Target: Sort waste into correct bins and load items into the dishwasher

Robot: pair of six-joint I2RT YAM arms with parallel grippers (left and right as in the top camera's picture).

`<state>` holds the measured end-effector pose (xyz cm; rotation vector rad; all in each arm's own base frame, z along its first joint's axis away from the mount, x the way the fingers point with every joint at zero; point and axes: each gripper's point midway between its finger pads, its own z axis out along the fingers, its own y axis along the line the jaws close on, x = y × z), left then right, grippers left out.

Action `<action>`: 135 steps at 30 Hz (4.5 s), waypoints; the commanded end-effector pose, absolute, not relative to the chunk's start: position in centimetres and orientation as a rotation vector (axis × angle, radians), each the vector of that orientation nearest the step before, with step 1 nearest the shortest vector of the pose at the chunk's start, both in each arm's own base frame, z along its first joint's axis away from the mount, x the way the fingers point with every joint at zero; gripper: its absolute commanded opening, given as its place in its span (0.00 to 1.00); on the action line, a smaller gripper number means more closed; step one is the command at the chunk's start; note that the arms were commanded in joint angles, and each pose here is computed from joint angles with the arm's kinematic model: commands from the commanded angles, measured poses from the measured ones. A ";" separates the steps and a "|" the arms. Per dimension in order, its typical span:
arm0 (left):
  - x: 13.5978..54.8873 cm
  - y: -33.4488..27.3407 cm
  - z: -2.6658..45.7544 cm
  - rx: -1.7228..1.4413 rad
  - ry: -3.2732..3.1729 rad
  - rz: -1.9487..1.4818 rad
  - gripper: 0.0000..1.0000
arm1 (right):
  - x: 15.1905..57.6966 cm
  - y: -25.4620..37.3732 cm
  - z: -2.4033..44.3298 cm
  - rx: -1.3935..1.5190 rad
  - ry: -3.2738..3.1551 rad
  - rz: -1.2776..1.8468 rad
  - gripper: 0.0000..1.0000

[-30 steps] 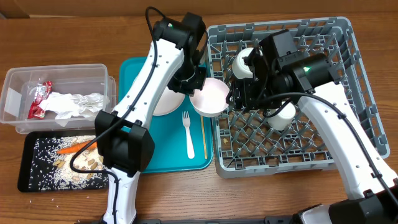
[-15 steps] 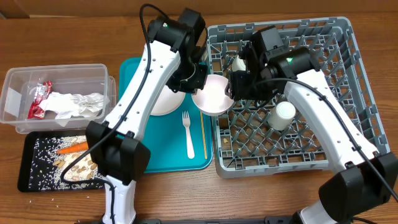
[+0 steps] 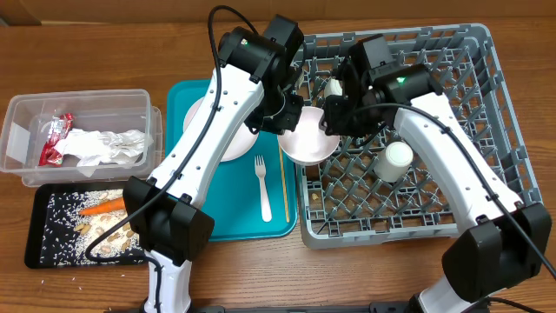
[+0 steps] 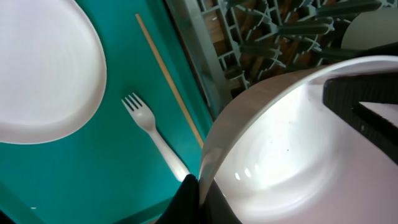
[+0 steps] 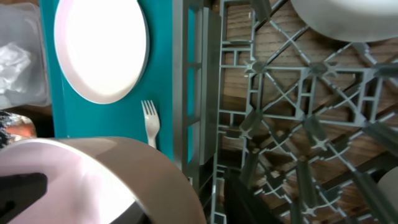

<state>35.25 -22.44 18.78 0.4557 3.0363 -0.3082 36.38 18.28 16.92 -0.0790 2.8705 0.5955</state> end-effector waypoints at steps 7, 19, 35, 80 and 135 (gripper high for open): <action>35.8 -21.1 19.6 0.377 3.001 -0.177 0.05 | 37.0 16.9 16.7 -0.032 2.871 0.564 0.43; 36.0 -21.2 19.6 0.378 2.992 -0.182 0.05 | 36.5 16.8 16.6 -0.027 2.894 0.557 0.12; 37.3 -19.4 29.5 0.378 2.784 -0.671 0.32 | 40.1 13.0 16.6 0.033 2.762 0.211 0.04; 38.5 -16.2 29.3 0.281 2.787 -0.565 1.00 | 46.6 -9.4 18.0 0.351 2.108 -1.431 0.04; 38.5 -16.2 29.3 0.282 2.787 -0.564 1.00 | 47.0 -4.8 17.4 -0.168 2.131 -1.700 0.29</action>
